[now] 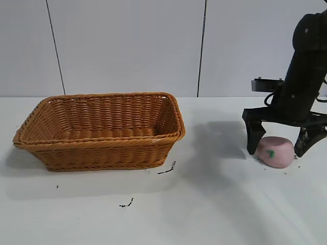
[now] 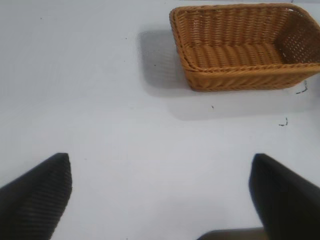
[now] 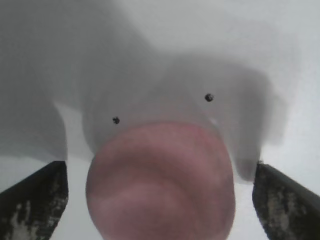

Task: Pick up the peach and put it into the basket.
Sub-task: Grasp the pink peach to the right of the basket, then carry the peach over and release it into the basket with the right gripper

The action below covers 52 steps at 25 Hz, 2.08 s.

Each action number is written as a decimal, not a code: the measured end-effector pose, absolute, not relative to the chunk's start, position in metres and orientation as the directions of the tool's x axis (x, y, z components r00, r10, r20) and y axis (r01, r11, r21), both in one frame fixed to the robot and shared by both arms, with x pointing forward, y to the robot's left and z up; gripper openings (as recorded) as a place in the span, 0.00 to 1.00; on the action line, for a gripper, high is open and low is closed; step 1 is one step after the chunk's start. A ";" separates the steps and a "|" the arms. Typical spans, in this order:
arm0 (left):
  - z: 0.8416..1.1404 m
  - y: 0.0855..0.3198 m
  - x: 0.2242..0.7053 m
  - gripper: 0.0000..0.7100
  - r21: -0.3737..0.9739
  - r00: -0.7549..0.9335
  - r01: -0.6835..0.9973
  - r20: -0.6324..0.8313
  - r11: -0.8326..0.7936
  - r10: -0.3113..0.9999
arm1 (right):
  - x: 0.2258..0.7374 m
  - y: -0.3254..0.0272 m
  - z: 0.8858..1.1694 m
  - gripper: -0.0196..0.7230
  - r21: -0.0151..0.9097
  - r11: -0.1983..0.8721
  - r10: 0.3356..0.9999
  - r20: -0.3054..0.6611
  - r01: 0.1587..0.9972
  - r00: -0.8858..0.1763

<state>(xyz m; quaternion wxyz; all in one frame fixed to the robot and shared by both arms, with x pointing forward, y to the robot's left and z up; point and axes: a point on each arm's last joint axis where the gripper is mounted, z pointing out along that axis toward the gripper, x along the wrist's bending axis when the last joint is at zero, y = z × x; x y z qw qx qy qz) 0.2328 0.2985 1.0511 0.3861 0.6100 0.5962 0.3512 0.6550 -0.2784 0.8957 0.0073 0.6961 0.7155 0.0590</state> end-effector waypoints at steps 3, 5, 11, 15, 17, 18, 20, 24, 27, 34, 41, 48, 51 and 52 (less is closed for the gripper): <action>1.051 0.298 0.233 0.98 0.890 0.042 0.456 -0.032 0.009 0.999 | 0.657 -0.278 0.913 0.02 0.112 0.027 0.997 0.073 0.993 -0.035; 1.051 0.298 0.233 0.98 0.890 0.042 0.456 -0.032 0.009 0.999 | 0.661 -0.278 0.933 0.02 0.151 0.029 0.996 0.074 0.988 -0.040; 1.051 0.298 0.233 0.98 0.890 0.042 0.456 -0.032 0.009 0.999 | 0.674 -0.272 1.020 0.02 0.300 0.039 0.994 0.090 0.953 -0.069; 1.051 0.298 0.233 0.98 0.890 0.042 0.456 -0.032 0.009 0.999 | 0.684 -0.243 1.057 0.02 0.399 0.099 0.986 0.086 0.912 -0.144; 1.051 0.298 0.233 0.98 0.890 0.042 0.456 -0.032 0.009 0.999 | 0.686 -0.216 1.070 0.02 0.446 0.148 0.975 0.083 0.883 -0.206; 1.051 0.298 0.233 0.98 0.890 0.042 0.456 -0.032 0.009 0.999 | 0.687 -0.203 1.074 0.02 0.463 0.171 0.969 0.083 0.870 -0.234; 1.051 0.298 0.233 0.98 0.890 0.042 0.456 -0.032 0.009 0.999 | 0.684 -0.169 1.078 0.02 0.484 0.231 0.948 0.083 0.844 -0.307; 1.051 0.298 0.233 0.98 0.890 0.042 0.456 -0.032 0.009 0.999 | 0.671 -0.100 1.076 0.02 0.515 0.342 0.892 0.085 0.786 -0.444; 1.051 0.298 0.233 0.98 0.890 0.042 0.456 -0.032 0.009 0.999 | 0.660 -0.056 1.063 0.02 0.533 0.404 0.849 0.085 0.743 -0.522; 1.051 0.298 0.233 0.98 0.890 0.042 0.456 -0.032 0.009 0.999 | 0.665 -0.009 0.992 0.02 0.511 0.457 0.816 0.083 0.728 -0.572; 1.051 0.298 0.233 0.98 0.890 0.042 0.456 -0.032 0.009 0.999 | 0.676 -0.003 0.924 0.05 0.433 0.482 0.823 0.075 0.762 -0.563; 1.051 0.298 0.233 0.98 0.890 0.042 0.456 -0.032 0.009 0.999 | 0.676 -0.003 0.920 0.81 0.426 0.482 0.824 0.078 0.766 -0.562; 1.051 0.298 0.233 0.98 0.890 0.042 0.456 -0.032 0.009 0.999 | 0.675 -0.004 0.935 0.93 0.450 0.475 0.822 0.078 0.756 -0.564; 1.051 0.298 0.233 0.98 0.890 0.042 0.456 -0.032 0.009 0.999 | 0.675 -0.004 0.944 0.94 0.465 0.472 0.821 0.077 0.749 -0.565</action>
